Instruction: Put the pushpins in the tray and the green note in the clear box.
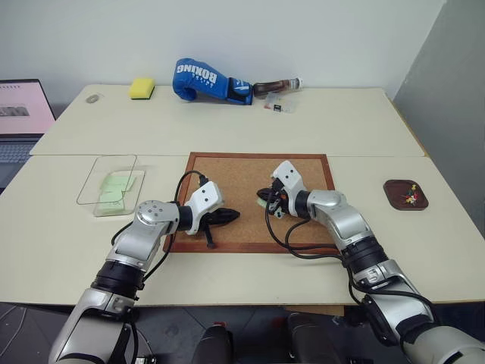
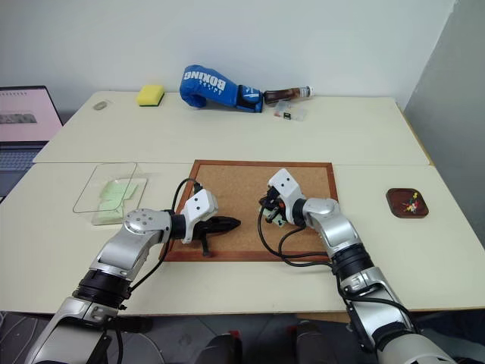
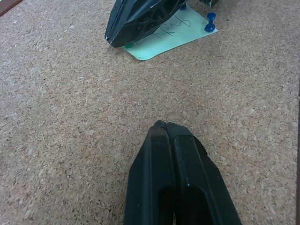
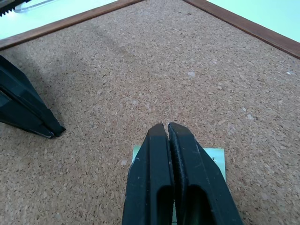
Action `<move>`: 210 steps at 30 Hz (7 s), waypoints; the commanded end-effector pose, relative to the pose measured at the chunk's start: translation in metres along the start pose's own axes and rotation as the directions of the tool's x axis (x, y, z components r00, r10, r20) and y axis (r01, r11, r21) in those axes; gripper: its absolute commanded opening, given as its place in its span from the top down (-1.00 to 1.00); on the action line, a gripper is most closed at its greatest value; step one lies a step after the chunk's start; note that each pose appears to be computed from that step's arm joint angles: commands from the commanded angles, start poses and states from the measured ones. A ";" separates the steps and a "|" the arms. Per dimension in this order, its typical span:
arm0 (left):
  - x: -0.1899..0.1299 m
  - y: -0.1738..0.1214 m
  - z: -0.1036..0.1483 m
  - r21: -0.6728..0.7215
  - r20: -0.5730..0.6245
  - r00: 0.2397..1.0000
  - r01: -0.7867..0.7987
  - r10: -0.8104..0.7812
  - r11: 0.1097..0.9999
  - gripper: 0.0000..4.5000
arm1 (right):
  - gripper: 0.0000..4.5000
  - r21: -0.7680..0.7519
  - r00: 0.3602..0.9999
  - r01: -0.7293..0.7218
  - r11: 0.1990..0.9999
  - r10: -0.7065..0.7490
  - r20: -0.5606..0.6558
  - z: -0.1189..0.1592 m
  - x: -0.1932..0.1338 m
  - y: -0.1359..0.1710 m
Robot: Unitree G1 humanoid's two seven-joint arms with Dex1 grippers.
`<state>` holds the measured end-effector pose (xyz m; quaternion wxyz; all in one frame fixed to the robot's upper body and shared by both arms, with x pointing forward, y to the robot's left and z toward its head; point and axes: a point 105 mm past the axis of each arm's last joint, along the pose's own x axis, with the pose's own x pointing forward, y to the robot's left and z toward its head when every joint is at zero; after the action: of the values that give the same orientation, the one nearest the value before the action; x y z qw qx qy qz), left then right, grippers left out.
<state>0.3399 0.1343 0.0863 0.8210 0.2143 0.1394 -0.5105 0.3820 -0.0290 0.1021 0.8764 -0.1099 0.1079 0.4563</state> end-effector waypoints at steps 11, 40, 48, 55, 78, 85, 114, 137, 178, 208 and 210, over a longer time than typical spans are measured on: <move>0.005 -0.004 -0.021 -0.034 -0.098 0.995 0.012 -0.015 0.999 1.00 | 0.99 -0.036 0.990 0.056 0.998 -0.051 0.134 0.039 -0.021 -0.004; 0.009 -0.012 -0.024 -0.037 -0.093 0.994 0.049 -0.052 0.998 1.00 | 0.99 0.085 0.534 0.845 0.528 -0.841 -0.087 -0.032 -0.272 -0.142; 0.016 -0.018 -0.023 -0.027 -0.090 0.992 0.082 -0.084 0.996 1.00 | 0.99 0.222 0.584 0.803 0.553 -0.804 -0.113 -0.051 -0.261 -0.155; 0.011 -0.019 -0.026 -0.033 -0.096 0.993 0.072 -0.075 0.997 1.00 | 0.99 0.223 0.583 0.805 0.549 -0.802 -0.129 -0.059 -0.259 -0.167; 0.011 -0.015 -0.021 -0.017 -0.094 0.993 0.067 -0.069 0.998 1.00 | -0.50 0.162 0.526 0.846 0.507 -0.843 -0.113 -0.060 -0.265 -0.186; 0.012 -0.013 -0.021 -0.016 -0.092 0.994 0.062 -0.063 0.998 1.00 | -0.96 0.135 0.538 0.841 0.525 -0.837 -0.100 -0.056 -0.268 -0.182; 0.007 -0.011 -0.023 -0.023 -0.095 0.995 0.040 -0.042 0.999 1.00 | -0.96 -0.003 0.970 0.239 0.971 -0.238 0.037 -0.008 -0.096 -0.023; 0.003 -0.007 -0.023 -0.008 -0.102 0.995 0.008 -0.009 1.000 1.00 | -0.70 -0.055 0.966 0.260 0.964 -0.260 0.013 -0.026 -0.068 -0.026; 0.015 -0.008 -0.026 -0.027 -0.105 0.994 0.008 -0.010 1.000 1.00 | 0.98 -0.063 0.965 0.241 0.968 -0.233 0.120 0.011 -0.085 -0.009; 0.020 -0.013 -0.025 -0.039 -0.097 0.994 0.040 -0.044 0.998 1.00 | 0.98 0.242 0.487 0.858 0.453 -0.866 -0.109 -0.041 -0.273 -0.153; 0.020 -0.013 -0.025 -0.039 -0.097 0.994 0.037 -0.041 0.999 1.00 | 0.98 0.251 0.495 0.854 0.457 -0.862 -0.115 -0.045 -0.270 -0.158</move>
<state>0.3436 0.1217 0.0819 0.8178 0.2161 0.1354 -0.5159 0.3528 -0.3354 0.1397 0.9915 -0.0191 0.1118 -0.0641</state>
